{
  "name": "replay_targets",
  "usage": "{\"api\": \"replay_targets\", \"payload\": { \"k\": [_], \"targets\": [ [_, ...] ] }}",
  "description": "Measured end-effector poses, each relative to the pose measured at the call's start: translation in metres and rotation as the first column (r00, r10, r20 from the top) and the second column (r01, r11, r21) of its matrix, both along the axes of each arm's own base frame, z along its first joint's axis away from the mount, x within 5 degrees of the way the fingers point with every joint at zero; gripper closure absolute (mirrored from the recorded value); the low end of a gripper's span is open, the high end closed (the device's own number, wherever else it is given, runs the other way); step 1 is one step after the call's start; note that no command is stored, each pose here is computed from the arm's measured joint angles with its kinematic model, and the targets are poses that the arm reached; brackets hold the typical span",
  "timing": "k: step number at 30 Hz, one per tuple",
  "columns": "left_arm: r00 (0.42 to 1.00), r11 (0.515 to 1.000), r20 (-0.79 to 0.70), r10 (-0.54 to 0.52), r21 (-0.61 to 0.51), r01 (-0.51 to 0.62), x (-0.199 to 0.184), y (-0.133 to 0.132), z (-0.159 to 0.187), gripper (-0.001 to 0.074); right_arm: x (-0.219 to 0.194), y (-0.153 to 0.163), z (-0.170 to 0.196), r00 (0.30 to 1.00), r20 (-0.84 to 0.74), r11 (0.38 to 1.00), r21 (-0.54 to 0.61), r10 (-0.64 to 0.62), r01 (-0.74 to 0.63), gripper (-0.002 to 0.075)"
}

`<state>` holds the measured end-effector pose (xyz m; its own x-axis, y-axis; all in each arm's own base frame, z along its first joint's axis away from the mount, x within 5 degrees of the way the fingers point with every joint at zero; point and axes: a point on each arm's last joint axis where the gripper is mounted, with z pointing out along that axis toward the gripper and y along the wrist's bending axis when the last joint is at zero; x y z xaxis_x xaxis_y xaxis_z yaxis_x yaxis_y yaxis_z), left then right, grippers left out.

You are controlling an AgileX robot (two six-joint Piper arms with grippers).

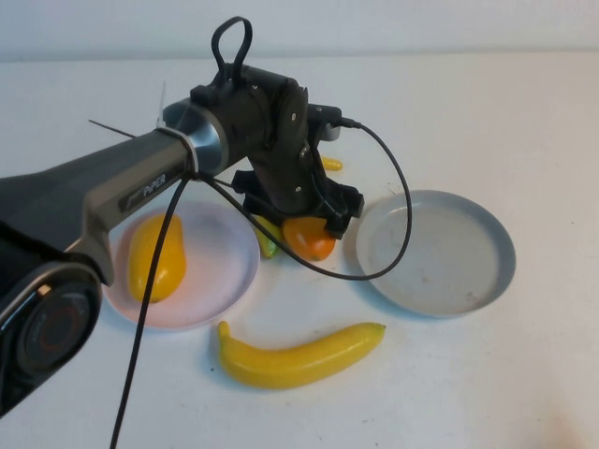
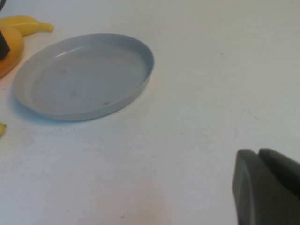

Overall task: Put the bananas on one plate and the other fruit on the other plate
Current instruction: Put one type of fruit in the left plate

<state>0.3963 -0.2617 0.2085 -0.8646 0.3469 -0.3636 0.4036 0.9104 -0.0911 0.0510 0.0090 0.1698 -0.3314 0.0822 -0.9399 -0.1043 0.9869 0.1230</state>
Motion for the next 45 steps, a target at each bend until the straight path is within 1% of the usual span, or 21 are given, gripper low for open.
{"api": "replay_targets", "payload": {
  "k": [3, 5, 6, 8, 9, 12, 16, 19, 21, 25, 28, 31, 34, 38, 41, 45],
  "targets": [
    [1.0, 1.0, 0.008, 0.0, -0.005, 0.0, 0.001, -0.001, -0.001, 0.0071, 0.0, 0.0, 0.0, 1.0, 0.0, 1.0, 0.0, 0.0, 0.0, 0.0741],
    [1.0, 1.0, 0.016, -0.002, -0.007, 0.002, 0.002, -0.001, -0.001, 0.009, 0.0, 0.0, 0.0, 1.0, 0.0, 1.0, 0.0, 0.0, 0.0, 0.0741],
    [1.0, 1.0, 0.02, -0.001, -0.009, 0.002, 0.002, -0.001, -0.001, 0.0108, 0.0, 0.0, 0.0, 1.0, 0.0, 1.0, 0.0, 0.0, 0.0, 0.0741],
    [1.0, 1.0, 0.022, -0.003, -0.01, 0.003, 0.002, -0.001, -0.001, 0.0177, 0.0, 0.0, 0.0, 1.0, 0.0, 1.0, 0.0, 0.0, 0.0, 0.0741],
    [1.0, 1.0, 0.023, -0.003, -0.01, 0.003, 0.002, -0.001, -0.001, 0.0198, 0.0, 0.0, 0.0, 1.0, 0.0, 1.0, 0.0, 0.0, 0.0, 0.0741],
    [0.999, 1.0, 0.029, -0.021, -0.005, 0.021, 0.003, -0.001, -0.001, 0.0197, 0.0, 0.0, 0.0, 1.0, 0.0, 1.0, 0.0, 0.0, 0.0, 0.0741],
    [0.996, 0.997, 0.039, -0.077, 0.017, 0.076, 0.002, -0.001, 0.0, 0.0197, 0.0, 0.0, 0.0, 1.0, 0.0, 1.0, 0.0, 0.0, 0.0, 0.0741],
    [0.995, 0.995, 0.025, -0.095, 0.032, 0.094, 0.002, -0.001, 0.006, 0.0197, 0.0, 0.0, 0.0, 1.0, 0.0, 1.0, 0.0, 0.0, 0.0, 0.0741],
    [0.995, 0.994, 0.012, -0.1, 0.04, 0.1, 0.002, -0.001, 0.016, 0.0197, 0.0, 0.0, 0.0, 1.0, 0.0, 1.0, 0.0, 0.0, 0.0, 0.0741],
    [0.994, 0.993, -0.01, -0.105, 0.051, 0.105, 0.001, -0.001, 0.047, 0.0197, 0.0, 0.0, 0.0, 1.0, 0.0, 1.0, 0.0, 0.0, 0.0, 0.0741],
    [0.994, 0.994, 0.023, -0.104, 0.035, 0.103, 0.002, -0.001, 0.069, 0.0197, 0.0, 0.0, 0.0, 1.0, 0.0, 1.0, 0.0, 0.0, 0.0, 0.0741],
    [0.993, 0.994, 0.06, -0.102, 0.045, 0.099, 0.003, 0.001, 0.08, 0.0197, 0.0, 0.0, 0.0, 1.0, 0.0, 1.0, 0.0, 0.0, 0.0, 0.0741],
    [0.991, 0.992, 0.086, -0.101, 0.09, 0.093, 0.003, 0.006, 0.086, 0.0197, 0.0, 0.0, 0.0, 1.0, 0.0, 1.0, 0.0, 0.0, 0.0, 0.0741],
    [0.988, 0.991, 0.12, -0.099, 0.098, 0.088, -0.002, 0.012, 0.102, 0.0197, 0.0, 0.0, 0.0, 1.0, 0.0, 1.0, 0.0, 0.0, 0.0, 0.0741],
    [0.987, 0.992, 0.13, -0.098, 0.095, 0.086, -0.014, 0.02, 0.116, 0.0197, 0.0, 0.0, 0.0, 1.0, 0.0, 1.0, 0.0, 0.0, 0.0, 0.0741],
    [0.988, 0.988, 0.135, -0.075, 0.141, 0.055, -0.034, 0.039, 0.128, 0.0197, 0.0, 0.0, 0.0, 1.0, 0.0, 1.0, 0.0, 0.0, 0.0, 0.0741]
  ]
}}
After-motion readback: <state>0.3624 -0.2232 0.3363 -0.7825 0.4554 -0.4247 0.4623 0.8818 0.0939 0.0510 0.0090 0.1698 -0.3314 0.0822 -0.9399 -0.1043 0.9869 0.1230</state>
